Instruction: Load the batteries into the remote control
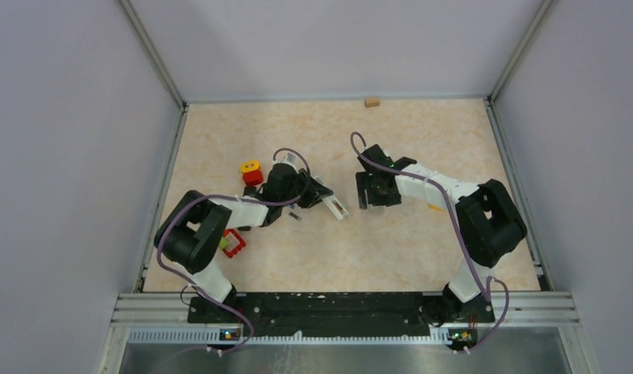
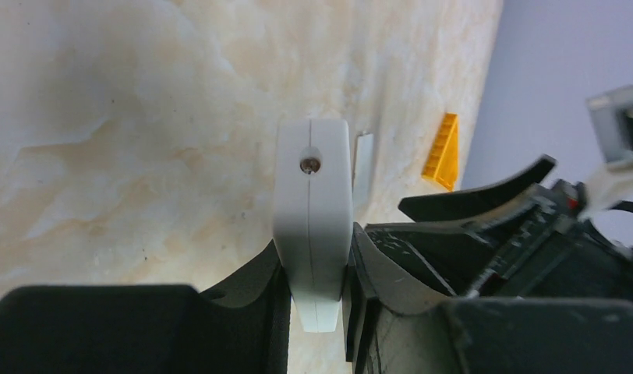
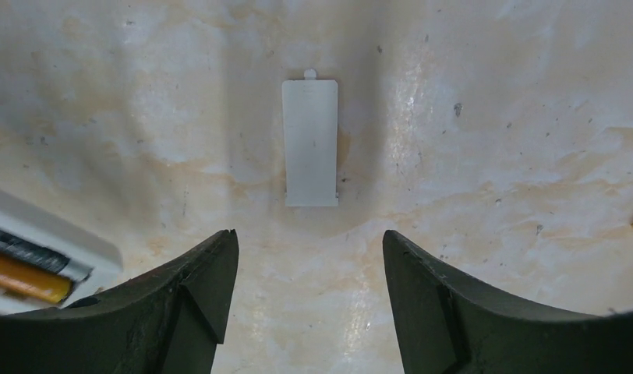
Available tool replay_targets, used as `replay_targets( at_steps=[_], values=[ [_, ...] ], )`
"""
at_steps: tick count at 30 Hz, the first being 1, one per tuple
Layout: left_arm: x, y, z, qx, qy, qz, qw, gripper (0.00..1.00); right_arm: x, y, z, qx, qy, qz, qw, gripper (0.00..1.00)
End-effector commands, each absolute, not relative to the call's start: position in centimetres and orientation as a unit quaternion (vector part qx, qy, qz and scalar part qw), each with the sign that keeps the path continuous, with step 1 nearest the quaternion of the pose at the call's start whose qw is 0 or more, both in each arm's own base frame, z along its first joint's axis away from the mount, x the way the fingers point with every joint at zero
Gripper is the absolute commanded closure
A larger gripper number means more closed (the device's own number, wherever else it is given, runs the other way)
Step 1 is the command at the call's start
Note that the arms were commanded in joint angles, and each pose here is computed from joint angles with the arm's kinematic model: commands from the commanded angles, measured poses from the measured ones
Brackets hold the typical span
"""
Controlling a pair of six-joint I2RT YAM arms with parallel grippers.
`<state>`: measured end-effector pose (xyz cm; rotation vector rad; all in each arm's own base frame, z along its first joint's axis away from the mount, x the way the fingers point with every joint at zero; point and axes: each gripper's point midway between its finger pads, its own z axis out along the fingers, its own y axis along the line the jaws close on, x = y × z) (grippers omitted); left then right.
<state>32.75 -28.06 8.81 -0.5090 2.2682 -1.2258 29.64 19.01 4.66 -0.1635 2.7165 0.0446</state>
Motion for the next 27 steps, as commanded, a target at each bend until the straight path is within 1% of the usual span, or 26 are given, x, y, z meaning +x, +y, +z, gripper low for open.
replay_targets(
  at_steps=[1,3,5,6,10,12,15,16,20,27],
  values=[
    [36.0,-30.1,11.1,-0.202,0.789,-0.485,0.318,1.00,31.1,19.6,5.9,-0.052,0.972,0.048,0.225,0.31],
    [36.1,-30.3,10.0,-0.209,0.794,-0.475,0.316,0.98,31.2,19.5,5.6,-0.051,0.973,0.054,0.219,0.31],
    [36.0,-30.3,8.7,-0.216,0.804,-0.458,0.311,0.92,31.3,19.3,5.3,-0.050,0.974,0.055,0.213,0.32],
    [36.0,-30.1,7.8,-0.224,0.812,-0.445,0.305,0.90,31.4,19.3,5.1,-0.051,0.975,0.056,0.210,0.34],
    [35.6,-29.6,5.2,-0.258,0.830,-0.409,0.278,0.86,31.5,19.6,4.5,-0.055,0.980,0.057,0.184,0.49],
    [35.3,-29.3,4.1,-0.271,0.838,-0.391,0.269,0.84,31.5,19.9,4.3,-0.057,0.980,0.061,0.179,0.51],
    [34.8,-28.8,3.1,-0.284,0.843,-0.372,0.266,0.80,31.4,20.0,4.2,-0.060,0.981,0.065,0.175,0.52],
    [34.6,-28.6,2.9,-0.285,0.845,-0.366,0.266,0.76,31.5,20.0,4.2,-0.060,0.981,0.063,0.174,0.52],
    [33.6,-28.3,2.1,-0.283,0.854,-0.352,0.259,0.66,31.5,19.9,3.8,-0.062,0.982,0.059,0.171,0.52],
    [32.2,-26.5,1.3,-0.292,0.862,-0.313,0.270,0.51,31.4,19.4,2.8,-0.069,0.984,0.039,0.159,0.51]
  ],
)
